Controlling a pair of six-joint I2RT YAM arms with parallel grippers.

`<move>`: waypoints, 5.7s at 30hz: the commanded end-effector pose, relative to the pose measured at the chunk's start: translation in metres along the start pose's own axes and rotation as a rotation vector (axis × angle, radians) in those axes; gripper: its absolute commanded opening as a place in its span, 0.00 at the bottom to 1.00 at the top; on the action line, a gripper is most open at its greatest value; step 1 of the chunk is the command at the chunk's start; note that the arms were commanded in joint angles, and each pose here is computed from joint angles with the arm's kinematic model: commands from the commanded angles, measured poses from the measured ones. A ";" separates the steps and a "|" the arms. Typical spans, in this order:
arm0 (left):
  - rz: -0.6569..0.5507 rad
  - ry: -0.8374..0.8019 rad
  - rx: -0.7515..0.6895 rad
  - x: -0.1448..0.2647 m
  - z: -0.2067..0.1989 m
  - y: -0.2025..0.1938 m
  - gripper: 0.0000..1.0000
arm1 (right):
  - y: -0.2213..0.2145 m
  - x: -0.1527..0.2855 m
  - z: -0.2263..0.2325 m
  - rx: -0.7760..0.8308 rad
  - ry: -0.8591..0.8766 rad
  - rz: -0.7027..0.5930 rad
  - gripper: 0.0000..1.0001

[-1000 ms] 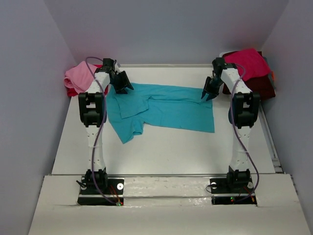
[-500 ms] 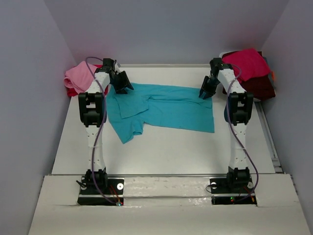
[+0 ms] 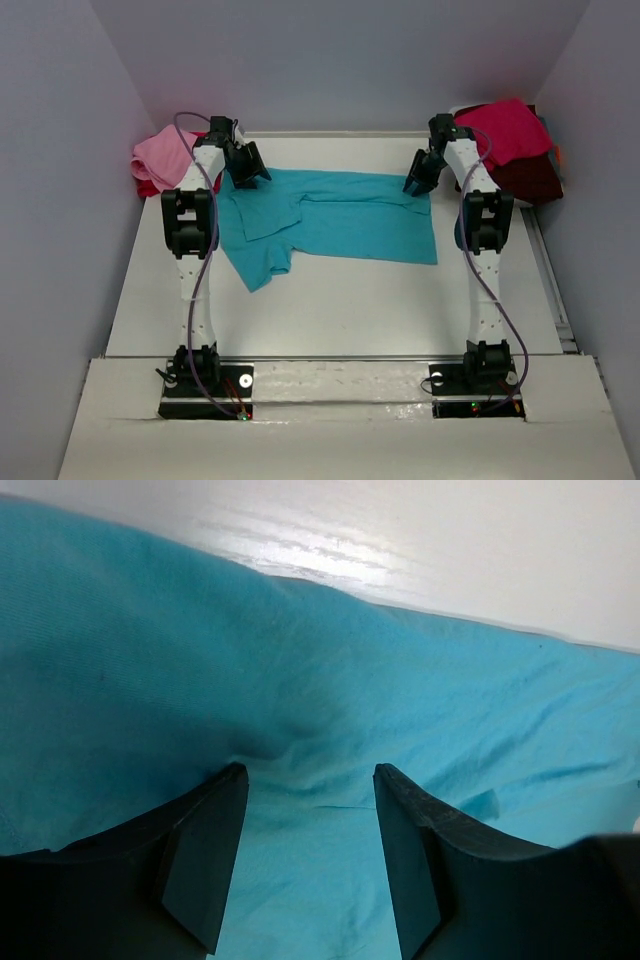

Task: Fold and stack the t-shirts
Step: Fold the flattened tshirt in 1/3 of the way, then grap the side of the flattened tshirt closest away from the robot with both arms

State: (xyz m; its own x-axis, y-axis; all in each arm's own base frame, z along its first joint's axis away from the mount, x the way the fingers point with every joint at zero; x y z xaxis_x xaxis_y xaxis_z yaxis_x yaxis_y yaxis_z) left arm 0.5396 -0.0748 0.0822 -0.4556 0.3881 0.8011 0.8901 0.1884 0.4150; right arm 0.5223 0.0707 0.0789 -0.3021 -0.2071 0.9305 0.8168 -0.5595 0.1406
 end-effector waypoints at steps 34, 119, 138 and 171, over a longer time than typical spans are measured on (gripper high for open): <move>-0.396 0.033 -0.124 0.155 -0.066 0.007 0.75 | -0.024 0.126 -0.007 -0.035 0.141 -0.177 0.49; 0.184 -0.035 0.161 0.130 0.011 -0.265 0.77 | -0.101 0.063 -0.107 -0.135 -0.186 -0.088 0.48; 0.260 -0.063 0.202 0.119 0.011 -0.279 0.77 | -0.096 0.055 -0.105 -0.140 -0.185 -0.085 0.47; 0.275 -0.025 0.197 0.108 0.019 -0.278 0.15 | -0.095 0.048 -0.106 -0.139 -0.194 -0.066 0.46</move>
State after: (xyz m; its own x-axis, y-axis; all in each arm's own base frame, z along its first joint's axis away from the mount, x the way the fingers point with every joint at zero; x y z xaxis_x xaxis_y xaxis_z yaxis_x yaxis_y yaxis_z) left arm 0.2464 -0.0747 0.0554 -0.2187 0.5290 0.8199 0.9610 0.2624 0.0870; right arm 0.3537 0.0361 0.0713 -0.1582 -0.0383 0.9867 0.7333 -0.6737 0.0914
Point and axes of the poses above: each gripper's point midway between its finger pads, its own x axis back along the fingers, its own z axis along the line the jaws close on, y = z × x, the point moved 5 cm from there along x, back along the fingers, and after that the axes turned 11 degrees about -x, right-handed, at the moved point
